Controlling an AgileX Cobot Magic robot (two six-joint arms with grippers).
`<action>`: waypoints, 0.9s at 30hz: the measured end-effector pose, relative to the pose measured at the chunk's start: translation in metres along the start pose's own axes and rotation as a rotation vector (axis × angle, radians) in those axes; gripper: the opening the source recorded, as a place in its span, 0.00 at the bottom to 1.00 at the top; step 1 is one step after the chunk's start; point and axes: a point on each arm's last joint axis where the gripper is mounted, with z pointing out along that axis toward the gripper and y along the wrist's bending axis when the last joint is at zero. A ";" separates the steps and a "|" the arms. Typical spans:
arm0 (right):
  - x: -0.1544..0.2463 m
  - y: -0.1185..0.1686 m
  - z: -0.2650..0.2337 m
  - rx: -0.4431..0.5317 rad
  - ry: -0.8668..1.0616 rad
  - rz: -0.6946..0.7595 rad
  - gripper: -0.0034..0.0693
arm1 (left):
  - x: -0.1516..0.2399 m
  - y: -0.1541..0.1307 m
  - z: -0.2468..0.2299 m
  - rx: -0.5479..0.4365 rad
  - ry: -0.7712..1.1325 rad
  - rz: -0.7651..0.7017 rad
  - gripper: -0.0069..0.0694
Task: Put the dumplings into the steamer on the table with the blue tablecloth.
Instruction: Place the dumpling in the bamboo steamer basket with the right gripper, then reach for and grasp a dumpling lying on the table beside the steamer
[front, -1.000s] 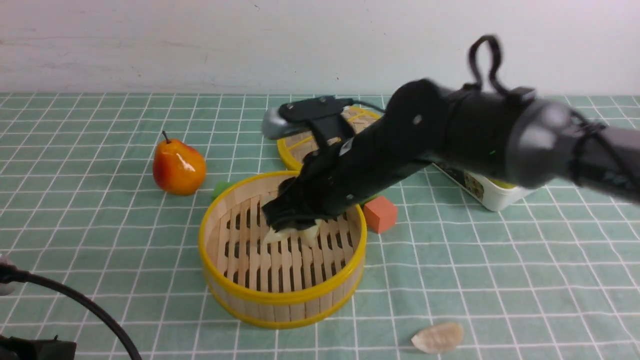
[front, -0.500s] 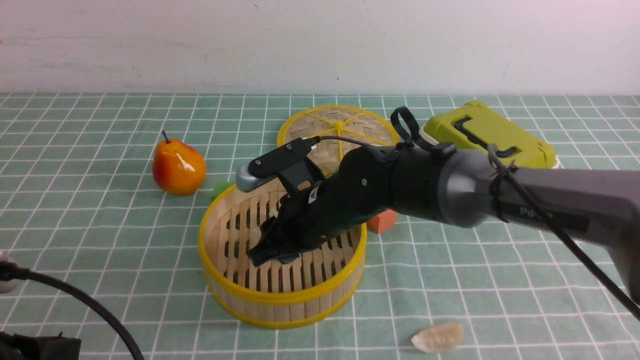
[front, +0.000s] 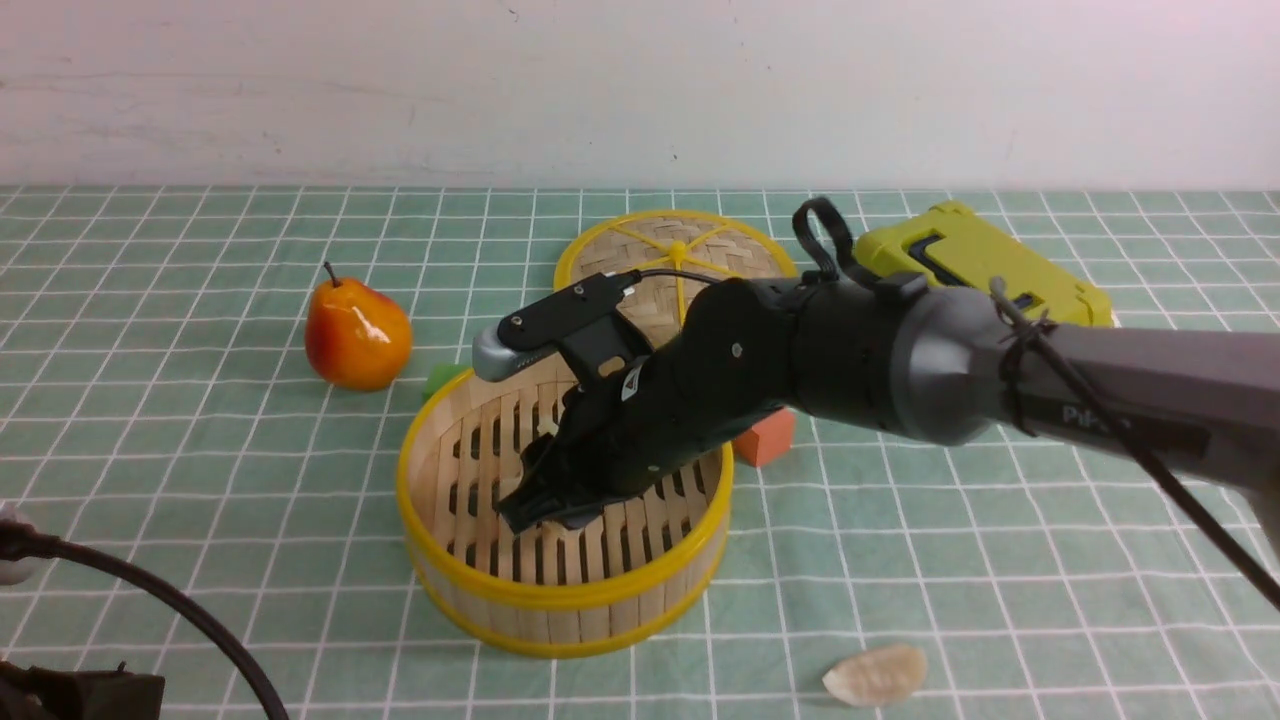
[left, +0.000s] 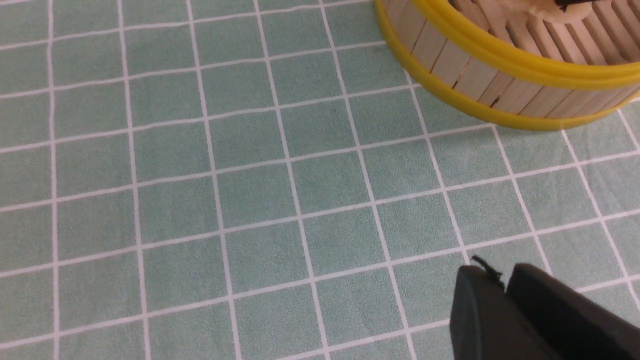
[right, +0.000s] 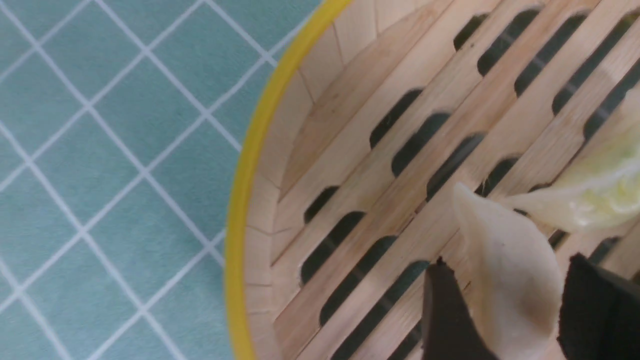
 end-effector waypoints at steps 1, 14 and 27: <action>0.000 0.000 -0.001 -0.002 0.001 -0.001 0.49 | 0.000 0.000 0.000 0.000 0.000 0.000 0.19; -0.015 0.011 -0.107 -0.001 0.090 -0.031 0.49 | 0.000 0.000 0.000 -0.001 -0.003 0.003 0.20; 0.101 -0.043 -0.117 0.234 0.516 -0.059 0.50 | -0.002 -0.001 0.000 0.010 -0.020 0.001 0.21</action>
